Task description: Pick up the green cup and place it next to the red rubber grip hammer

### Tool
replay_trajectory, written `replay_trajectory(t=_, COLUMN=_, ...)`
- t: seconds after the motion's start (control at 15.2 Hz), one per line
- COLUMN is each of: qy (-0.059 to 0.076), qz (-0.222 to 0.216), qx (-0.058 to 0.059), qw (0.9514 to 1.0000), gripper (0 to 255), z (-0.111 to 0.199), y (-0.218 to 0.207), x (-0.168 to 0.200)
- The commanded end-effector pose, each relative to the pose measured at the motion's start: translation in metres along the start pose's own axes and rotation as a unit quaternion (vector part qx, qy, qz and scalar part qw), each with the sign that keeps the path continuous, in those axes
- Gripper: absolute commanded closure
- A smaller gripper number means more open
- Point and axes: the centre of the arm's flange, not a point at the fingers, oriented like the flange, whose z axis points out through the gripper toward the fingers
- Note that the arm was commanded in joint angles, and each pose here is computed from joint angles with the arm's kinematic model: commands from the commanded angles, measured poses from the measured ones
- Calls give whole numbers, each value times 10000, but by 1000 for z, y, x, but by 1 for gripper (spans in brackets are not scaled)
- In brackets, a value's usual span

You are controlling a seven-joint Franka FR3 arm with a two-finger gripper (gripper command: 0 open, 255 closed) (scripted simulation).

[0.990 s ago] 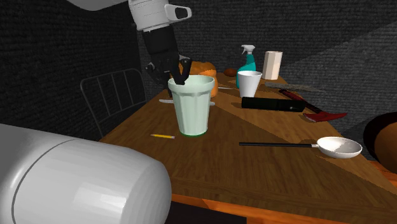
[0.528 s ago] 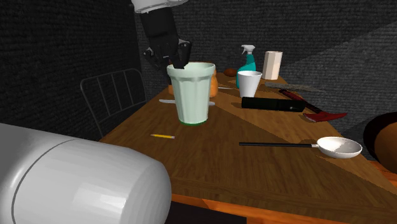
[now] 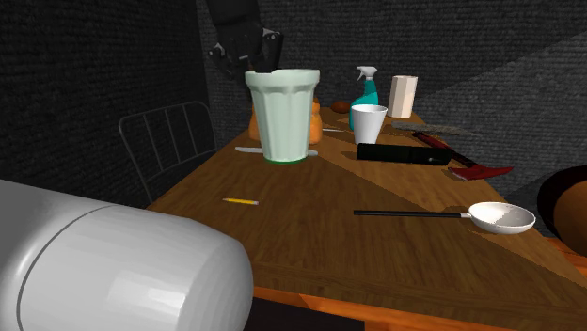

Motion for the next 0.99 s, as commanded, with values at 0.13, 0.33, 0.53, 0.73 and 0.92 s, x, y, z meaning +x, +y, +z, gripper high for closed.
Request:
replay_trajectory(t=0.13, qy=3, qz=0, qx=-1, qw=10000, gripper=255, z=-22, y=4, x=3)
replay_trajectory(t=0.33, qy=3, qz=0, qx=-1, qw=10000, gripper=255, z=-37, y=7, x=5)
replay_trajectory(t=0.53, qy=3, qz=0, qx=-1, qw=10000, gripper=255, z=-53, y=10, x=7)
replay_trajectory(t=0.73, qy=3, qz=0, qx=-1, qw=10000, gripper=255, z=-68, y=13, x=9)
replay_trajectory(t=0.92, qy=3, qz=0, qx=-1, qw=10000, gripper=255, z=-84, y=16, x=11)
